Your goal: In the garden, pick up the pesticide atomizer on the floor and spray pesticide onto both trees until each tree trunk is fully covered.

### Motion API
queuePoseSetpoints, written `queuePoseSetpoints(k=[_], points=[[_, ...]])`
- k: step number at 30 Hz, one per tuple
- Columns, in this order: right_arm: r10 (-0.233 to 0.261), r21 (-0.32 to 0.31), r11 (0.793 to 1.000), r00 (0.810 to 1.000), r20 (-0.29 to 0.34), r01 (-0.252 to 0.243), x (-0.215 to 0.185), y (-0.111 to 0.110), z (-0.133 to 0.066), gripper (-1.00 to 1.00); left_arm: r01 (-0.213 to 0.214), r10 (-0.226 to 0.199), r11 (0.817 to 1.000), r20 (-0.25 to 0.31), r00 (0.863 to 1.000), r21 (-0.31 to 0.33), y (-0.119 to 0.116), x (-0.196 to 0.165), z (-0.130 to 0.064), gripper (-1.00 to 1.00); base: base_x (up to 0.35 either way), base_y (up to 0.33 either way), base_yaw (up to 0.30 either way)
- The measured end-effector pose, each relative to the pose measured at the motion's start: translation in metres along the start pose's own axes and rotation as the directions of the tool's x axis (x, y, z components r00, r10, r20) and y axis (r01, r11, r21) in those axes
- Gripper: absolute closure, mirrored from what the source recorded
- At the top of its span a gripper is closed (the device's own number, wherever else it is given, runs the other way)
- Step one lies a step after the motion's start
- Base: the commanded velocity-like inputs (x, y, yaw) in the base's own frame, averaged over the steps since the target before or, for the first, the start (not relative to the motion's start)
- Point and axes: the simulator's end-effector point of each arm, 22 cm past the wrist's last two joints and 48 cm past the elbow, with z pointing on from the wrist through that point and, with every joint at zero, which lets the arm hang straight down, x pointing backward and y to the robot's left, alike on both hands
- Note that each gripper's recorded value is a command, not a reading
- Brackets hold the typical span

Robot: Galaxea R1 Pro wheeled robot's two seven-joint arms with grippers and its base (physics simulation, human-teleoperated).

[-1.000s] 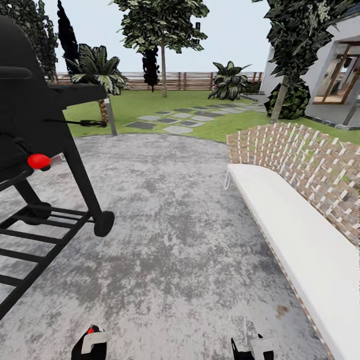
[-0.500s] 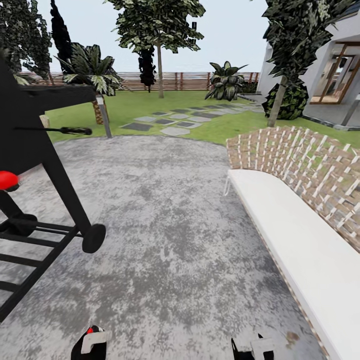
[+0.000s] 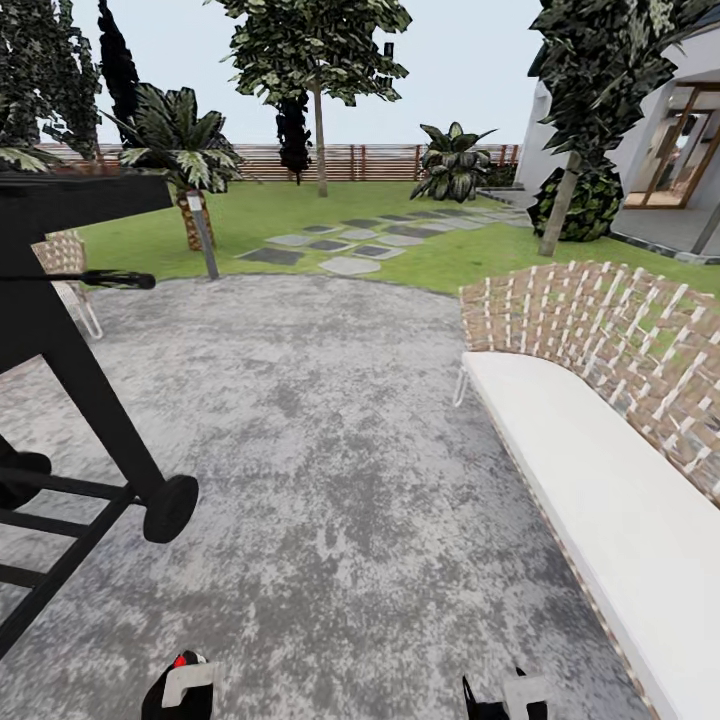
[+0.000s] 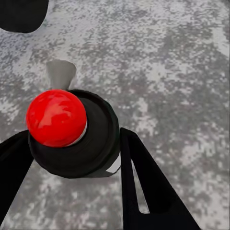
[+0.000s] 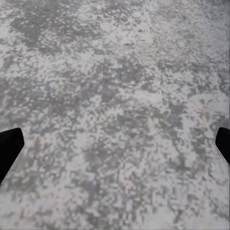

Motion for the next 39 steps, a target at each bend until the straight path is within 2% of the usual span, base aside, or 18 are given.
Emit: queuePoseSetpoints(k=[39], points=[[-0.002,-0.002,1.000,1.000,-0.001,0.002,0.0007,0.0004,-0.0002,-1.00,0.000,0.000,1.000,0.000,1.000,0.000,0.0001,0.0002,-0.0001,1.00,0.338,0.000,0.000]])
